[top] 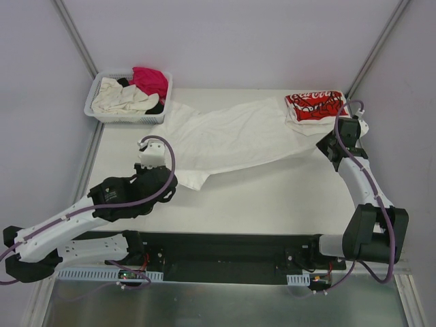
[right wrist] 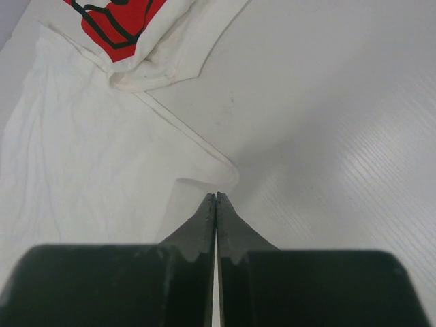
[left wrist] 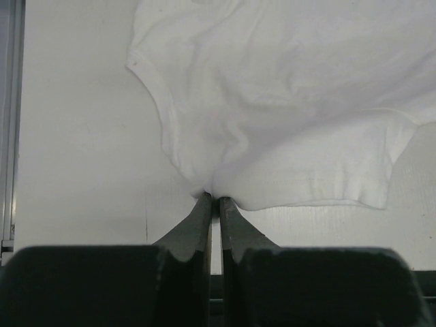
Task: Fold and stack the t-shirts
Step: Fold the flattened tshirt in 1/3 of the way
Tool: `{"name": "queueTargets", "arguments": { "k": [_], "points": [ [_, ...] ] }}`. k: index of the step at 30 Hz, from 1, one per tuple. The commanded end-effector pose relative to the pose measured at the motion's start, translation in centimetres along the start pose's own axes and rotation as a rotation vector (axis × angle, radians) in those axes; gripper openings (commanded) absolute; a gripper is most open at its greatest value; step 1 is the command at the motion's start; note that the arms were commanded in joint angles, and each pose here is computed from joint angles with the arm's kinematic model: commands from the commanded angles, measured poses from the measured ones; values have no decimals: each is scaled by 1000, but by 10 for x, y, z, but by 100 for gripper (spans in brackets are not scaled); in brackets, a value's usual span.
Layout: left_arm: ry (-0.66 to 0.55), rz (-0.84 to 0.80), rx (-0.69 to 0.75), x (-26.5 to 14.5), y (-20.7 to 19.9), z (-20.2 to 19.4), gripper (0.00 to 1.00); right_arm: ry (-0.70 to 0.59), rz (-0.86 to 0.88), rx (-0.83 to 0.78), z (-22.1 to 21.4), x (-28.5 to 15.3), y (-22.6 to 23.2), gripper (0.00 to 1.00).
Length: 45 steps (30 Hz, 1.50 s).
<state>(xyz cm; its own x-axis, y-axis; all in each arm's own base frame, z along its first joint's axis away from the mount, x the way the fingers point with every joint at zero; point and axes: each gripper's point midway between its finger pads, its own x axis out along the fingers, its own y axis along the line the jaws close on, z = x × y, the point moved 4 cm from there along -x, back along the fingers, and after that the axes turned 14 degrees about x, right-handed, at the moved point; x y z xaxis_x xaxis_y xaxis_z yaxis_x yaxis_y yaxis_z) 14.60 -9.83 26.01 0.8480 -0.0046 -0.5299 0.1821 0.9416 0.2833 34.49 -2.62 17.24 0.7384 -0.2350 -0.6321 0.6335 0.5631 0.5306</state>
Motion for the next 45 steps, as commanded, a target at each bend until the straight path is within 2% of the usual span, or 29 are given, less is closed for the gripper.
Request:
{"name": "queueTargets", "arguments": {
  "k": [1,19,30,33,45],
  "points": [
    [-59,86,20,2,11,17,0,-69,62,36,24,-3,22,1],
    [-25,230,50,21,33,19,0,-56,49,36,28,19,34,1],
    [-31,219,54,39,28,23,0,-26,76,36,24,26,46,1],
    [-30,211,59,42,25,24,0,17,97,16,7,25,48,3],
    [-32,187,54,46,20,24,0,231,106,-117,-83,32,48,23]
  ]
}}
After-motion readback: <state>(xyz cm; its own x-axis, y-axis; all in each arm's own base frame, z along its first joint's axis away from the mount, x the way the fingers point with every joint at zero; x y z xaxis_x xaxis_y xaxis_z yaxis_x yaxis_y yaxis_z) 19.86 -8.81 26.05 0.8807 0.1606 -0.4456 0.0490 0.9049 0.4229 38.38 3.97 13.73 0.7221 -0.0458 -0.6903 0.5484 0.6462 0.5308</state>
